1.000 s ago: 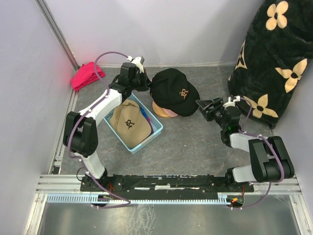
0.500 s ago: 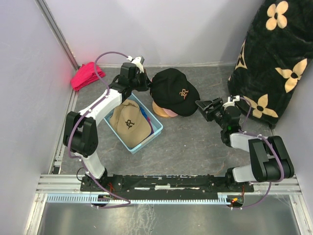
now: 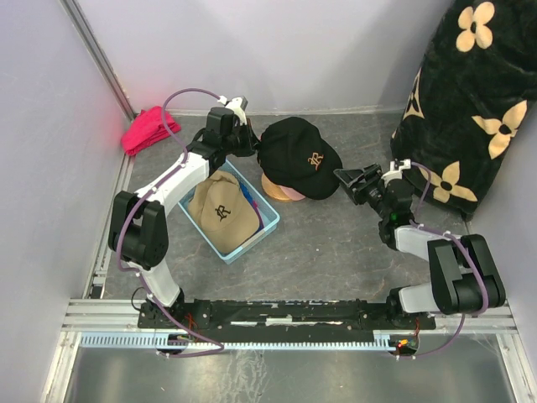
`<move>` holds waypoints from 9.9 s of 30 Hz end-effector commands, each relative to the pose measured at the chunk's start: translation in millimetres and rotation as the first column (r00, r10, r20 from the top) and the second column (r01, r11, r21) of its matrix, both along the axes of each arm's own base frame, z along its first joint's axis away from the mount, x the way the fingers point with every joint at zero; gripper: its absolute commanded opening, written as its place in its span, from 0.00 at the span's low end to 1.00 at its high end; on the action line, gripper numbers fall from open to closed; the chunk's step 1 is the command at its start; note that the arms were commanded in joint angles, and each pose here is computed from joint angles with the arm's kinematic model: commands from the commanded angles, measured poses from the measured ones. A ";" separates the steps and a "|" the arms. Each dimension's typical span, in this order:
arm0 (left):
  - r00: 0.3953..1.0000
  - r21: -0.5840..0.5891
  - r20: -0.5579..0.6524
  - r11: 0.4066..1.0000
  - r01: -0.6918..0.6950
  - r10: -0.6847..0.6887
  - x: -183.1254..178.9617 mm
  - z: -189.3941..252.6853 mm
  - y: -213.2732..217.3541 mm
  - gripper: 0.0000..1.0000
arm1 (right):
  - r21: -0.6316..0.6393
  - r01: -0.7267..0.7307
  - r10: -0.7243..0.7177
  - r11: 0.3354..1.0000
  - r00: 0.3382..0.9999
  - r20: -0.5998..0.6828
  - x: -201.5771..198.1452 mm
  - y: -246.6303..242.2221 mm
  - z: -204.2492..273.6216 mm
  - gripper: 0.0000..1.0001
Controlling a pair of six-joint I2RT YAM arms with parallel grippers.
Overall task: Stack the hats
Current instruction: Stack the hat on the hat.
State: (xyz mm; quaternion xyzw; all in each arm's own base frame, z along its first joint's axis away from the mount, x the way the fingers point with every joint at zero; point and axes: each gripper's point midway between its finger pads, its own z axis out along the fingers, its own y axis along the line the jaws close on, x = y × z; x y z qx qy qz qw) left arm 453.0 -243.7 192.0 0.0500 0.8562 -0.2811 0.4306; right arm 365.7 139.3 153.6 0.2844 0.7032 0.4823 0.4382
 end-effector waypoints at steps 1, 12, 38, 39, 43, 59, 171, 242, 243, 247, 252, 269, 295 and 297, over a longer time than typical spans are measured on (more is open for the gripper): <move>0.999 0.020 -0.042 1.000 0.011 -0.010 -4.2 -9.6 -0.3 0.03 | 0.022 -0.032 0.029 0.999 0.993 0.110 12.3 7.5 28.1 0.69; 0.999 0.019 -0.045 1.000 0.020 -0.019 -4.6 -10.7 -1.8 0.03 | 0.108 -0.083 0.055 0.991 0.968 0.245 22.5 15.9 46.6 0.59; 0.999 0.021 -0.032 1.000 -0.018 0.018 -2.4 -9.7 3.0 0.03 | 0.088 0.032 -0.031 0.996 0.999 -0.017 25.6 3.7 -38.4 0.02; 0.999 0.021 -0.032 1.000 -0.020 0.021 -2.6 -10.4 3.2 0.03 | 0.067 0.041 -0.039 0.997 0.999 -0.036 24.9 2.2 -42.1 0.02; 0.999 0.022 -0.033 0.999 -0.032 0.032 -2.2 -12.9 4.6 0.03 | -0.017 0.062 -0.064 0.998 0.991 -0.114 23.1 -3.9 -56.1 0.02; 0.998 0.037 -0.047 0.998 -0.047 0.049 -0.2 -26.4 7.3 0.03 | -0.165 0.079 -0.126 0.983 0.946 -0.299 14.9 -18.7 -120.8 0.02; 0.975 0.031 0.062 0.976 -0.214 0.211 0.6 17.0 37.3 0.39 | -0.403 0.068 -0.154 0.913 0.971 -0.185 -2.7 -38.0 -68.2 0.56; 0.944 -0.141 0.265 0.977 -0.162 0.195 7.6 79.9 16.4 0.45 | -0.865 -0.138 0.334 0.483 0.942 0.037 109.8 187.6 63.3 0.68; 0.943 -0.139 0.262 0.975 -0.172 0.203 8.1 77.8 17.7 0.45 | -0.861 -0.111 0.325 0.497 0.943 0.066 109.8 185.7 74.3 0.68; 0.938 -0.151 0.270 0.972 -0.182 0.217 8.4 78.9 19.3 0.45 | -0.835 -0.029 0.310 0.550 0.935 0.172 108.0 181.6 122.0 0.70; 0.938 -0.154 0.271 0.971 -0.182 0.218 12.8 82.7 17.6 0.45 | -0.794 0.037 0.288 0.606 0.921 0.263 105.3 178.3 166.8 0.72; 0.939 -0.124 0.264 0.973 -0.193 0.219 44.3 82.8 6.9 0.46 | -0.746 0.146 0.152 0.649 0.937 0.315 81.7 111.9 189.6 0.74; 0.949 -0.020 0.199 0.970 -0.244 0.243 70.6 37.1 14.3 0.44 | -0.655 0.172 -0.021 0.736 0.972 0.232 57.2 34.2 113.7 0.74; 0.951 -0.010 0.190 0.969 -0.246 0.243 71.1 33.5 13.9 0.44 | -0.635 0.156 -0.019 0.757 0.976 0.216 60.2 33.8 107.2 0.75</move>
